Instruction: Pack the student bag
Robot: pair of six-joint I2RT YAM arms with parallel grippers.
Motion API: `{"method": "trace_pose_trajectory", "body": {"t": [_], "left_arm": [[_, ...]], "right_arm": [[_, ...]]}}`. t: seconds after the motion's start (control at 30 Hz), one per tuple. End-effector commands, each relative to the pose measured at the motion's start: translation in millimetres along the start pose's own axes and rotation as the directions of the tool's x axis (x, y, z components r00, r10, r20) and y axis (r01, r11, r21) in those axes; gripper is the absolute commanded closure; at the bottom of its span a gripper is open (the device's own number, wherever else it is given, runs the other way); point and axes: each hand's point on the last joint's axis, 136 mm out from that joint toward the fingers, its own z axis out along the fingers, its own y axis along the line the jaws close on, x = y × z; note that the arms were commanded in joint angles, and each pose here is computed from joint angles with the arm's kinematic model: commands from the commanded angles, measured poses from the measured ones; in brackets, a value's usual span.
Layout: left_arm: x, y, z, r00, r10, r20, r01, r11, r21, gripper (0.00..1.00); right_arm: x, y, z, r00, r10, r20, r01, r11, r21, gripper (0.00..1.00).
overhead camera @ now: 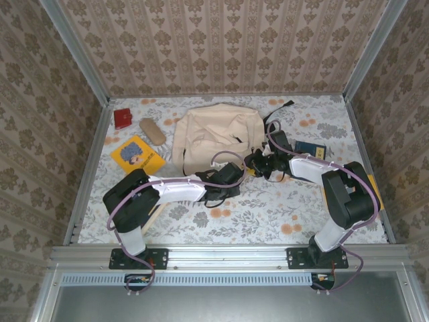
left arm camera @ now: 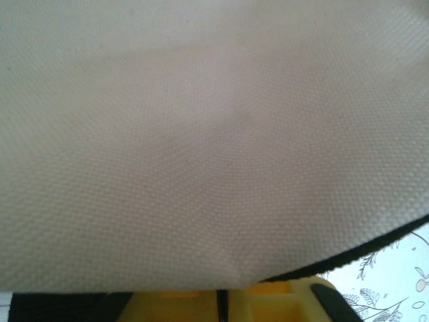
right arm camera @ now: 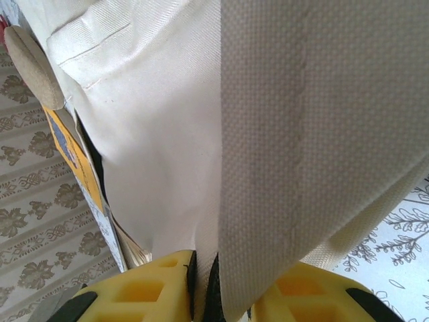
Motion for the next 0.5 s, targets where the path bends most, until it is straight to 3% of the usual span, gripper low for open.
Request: {"method": "trace_pose_trajectory", "body": {"t": [0.0, 0.27, 0.47], "left_arm": [[-5.9, 6.3, -10.3, 0.999, 0.011, 0.037, -0.01, 1.0, -0.021, 1.0], [-7.6, 27.9, -40.5, 0.986, 0.164, -0.025, -0.165, 0.98, -0.111, 1.0], [-19.2, 45.1, -62.3, 0.982, 0.183, -0.036, -0.186, 0.975, -0.123, 1.0]], "right_arm": [[-8.6, 4.8, -0.4, 0.999, -0.031, 0.023, 0.03, 0.999, 0.012, 0.75], [-27.5, -15.0, -2.5, 0.993, -0.051, 0.11, 0.034, 0.989, 0.146, 0.81], [-39.0, -23.3, -7.3, 0.987, -0.05, 0.151, 0.021, 0.982, 0.189, 0.82]]}}
